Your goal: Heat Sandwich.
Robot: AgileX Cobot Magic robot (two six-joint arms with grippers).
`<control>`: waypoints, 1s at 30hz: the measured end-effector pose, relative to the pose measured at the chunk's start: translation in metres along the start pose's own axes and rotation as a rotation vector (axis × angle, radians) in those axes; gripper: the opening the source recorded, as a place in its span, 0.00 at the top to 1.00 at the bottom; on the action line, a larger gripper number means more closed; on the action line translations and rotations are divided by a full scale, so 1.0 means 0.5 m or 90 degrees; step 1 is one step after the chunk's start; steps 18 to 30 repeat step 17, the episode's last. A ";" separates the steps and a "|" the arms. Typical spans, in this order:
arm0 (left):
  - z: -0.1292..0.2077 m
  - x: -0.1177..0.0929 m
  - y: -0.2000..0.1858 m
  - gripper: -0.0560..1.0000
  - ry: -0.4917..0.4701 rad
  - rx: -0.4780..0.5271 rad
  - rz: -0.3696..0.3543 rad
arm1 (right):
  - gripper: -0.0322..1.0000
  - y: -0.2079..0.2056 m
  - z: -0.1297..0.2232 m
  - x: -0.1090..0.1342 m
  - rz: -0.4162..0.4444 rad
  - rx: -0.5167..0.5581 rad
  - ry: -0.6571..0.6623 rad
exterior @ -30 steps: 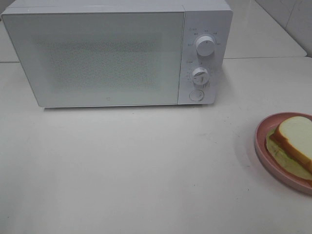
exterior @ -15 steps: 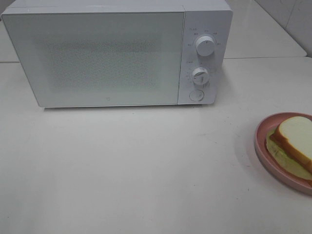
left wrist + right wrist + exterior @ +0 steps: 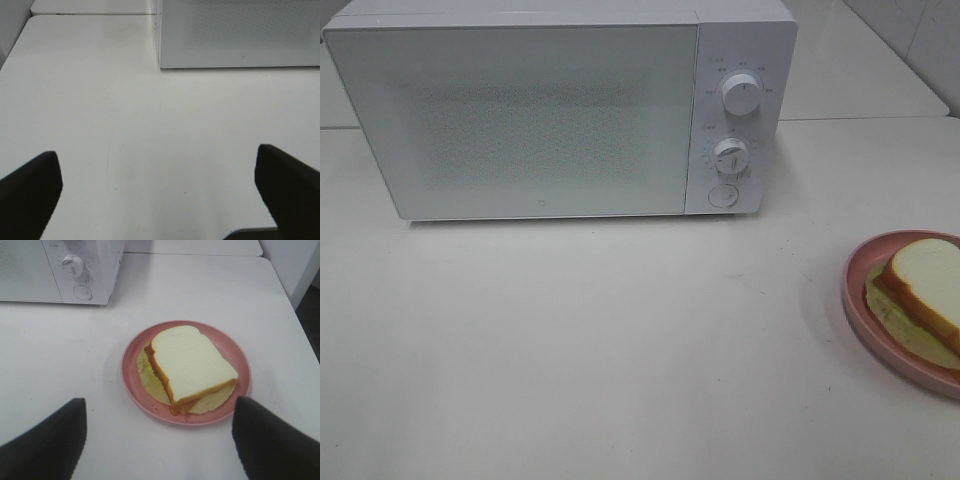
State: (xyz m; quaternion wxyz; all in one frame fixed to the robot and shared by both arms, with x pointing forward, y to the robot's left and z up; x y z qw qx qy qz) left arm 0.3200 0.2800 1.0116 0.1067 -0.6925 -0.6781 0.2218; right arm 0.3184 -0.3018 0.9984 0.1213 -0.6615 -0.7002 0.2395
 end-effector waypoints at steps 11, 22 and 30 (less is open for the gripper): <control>0.000 0.000 0.000 0.03 0.000 0.000 0.000 | 0.24 0.000 0.000 0.000 0.000 0.000 0.000; 0.000 0.000 0.000 0.03 0.000 0.000 0.000 | 0.24 0.000 0.000 0.000 0.000 0.000 0.000; 0.000 0.000 0.000 0.03 0.000 0.000 0.000 | 0.24 0.000 0.000 0.000 0.000 0.000 0.000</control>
Point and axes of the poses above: a point on each arm's last joint axis where the gripper is mounted, y pointing out along that axis toward the gripper, x along the wrist's bending axis when the last joint is at zero, z = x × y, the point moved 10 cm from there along y, pointing out along that axis toward the gripper, and after that the axes turned 9 degrees about -y, right-handed, at the moved point
